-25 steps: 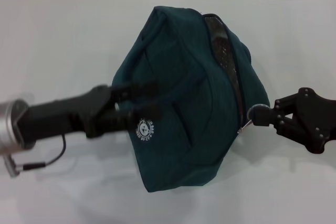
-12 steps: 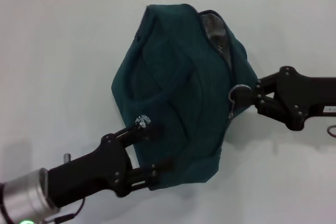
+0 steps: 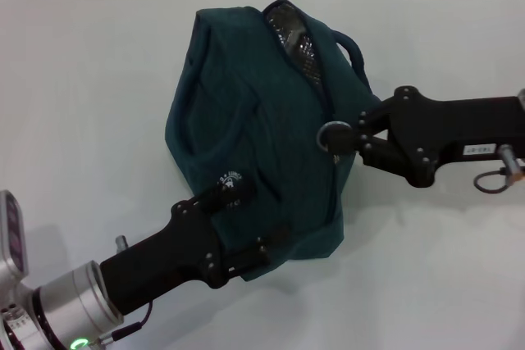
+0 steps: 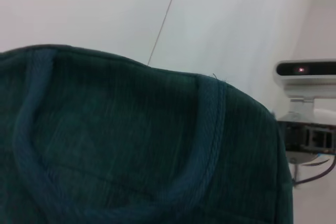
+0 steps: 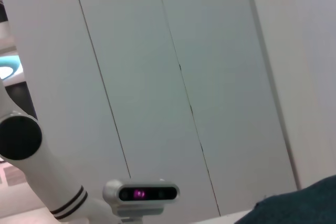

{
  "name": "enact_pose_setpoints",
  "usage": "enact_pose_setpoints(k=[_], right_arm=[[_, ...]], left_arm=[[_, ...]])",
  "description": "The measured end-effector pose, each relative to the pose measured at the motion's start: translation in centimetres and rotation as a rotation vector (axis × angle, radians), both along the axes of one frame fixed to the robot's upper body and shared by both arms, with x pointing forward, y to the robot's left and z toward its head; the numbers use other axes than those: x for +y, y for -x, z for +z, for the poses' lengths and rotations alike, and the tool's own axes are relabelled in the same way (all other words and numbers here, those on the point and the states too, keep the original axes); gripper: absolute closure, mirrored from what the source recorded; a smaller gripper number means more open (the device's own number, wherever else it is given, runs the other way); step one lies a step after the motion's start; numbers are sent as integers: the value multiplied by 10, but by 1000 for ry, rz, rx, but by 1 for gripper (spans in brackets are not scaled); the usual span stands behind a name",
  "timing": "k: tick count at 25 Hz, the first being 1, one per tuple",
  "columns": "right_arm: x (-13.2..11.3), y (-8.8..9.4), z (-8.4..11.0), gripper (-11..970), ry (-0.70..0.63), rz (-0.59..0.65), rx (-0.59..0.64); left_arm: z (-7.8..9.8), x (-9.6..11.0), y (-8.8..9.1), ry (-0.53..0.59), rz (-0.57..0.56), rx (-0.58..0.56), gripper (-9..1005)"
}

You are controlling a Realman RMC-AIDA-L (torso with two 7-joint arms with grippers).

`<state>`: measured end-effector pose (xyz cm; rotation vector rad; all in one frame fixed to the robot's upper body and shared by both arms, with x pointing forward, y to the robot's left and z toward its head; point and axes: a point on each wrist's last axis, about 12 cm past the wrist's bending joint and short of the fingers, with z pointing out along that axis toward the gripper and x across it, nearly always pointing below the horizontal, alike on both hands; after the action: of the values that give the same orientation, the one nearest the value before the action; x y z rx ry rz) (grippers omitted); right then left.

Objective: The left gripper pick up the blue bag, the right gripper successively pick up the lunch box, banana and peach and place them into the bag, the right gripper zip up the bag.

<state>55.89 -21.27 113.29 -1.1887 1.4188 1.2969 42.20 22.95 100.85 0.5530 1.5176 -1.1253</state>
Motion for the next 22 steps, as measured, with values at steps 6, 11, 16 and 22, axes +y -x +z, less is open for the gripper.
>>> enact_pose_setpoints(k=[6,11,16,22], right_arm=[[7,-4,0,949,18,2,-7],[12,-5,5,949,-21,9,-39],[11,-6,7,949,-66,-19,-77],[11,-9,3,949,-40,-40,-81]], left_arm=[[1,2,-4,20,36,13,139],[4,0,-17,3,45,-1,139],[7,0,-23,9,23,14,138],[13,0,-16,78,-45,43,134]])
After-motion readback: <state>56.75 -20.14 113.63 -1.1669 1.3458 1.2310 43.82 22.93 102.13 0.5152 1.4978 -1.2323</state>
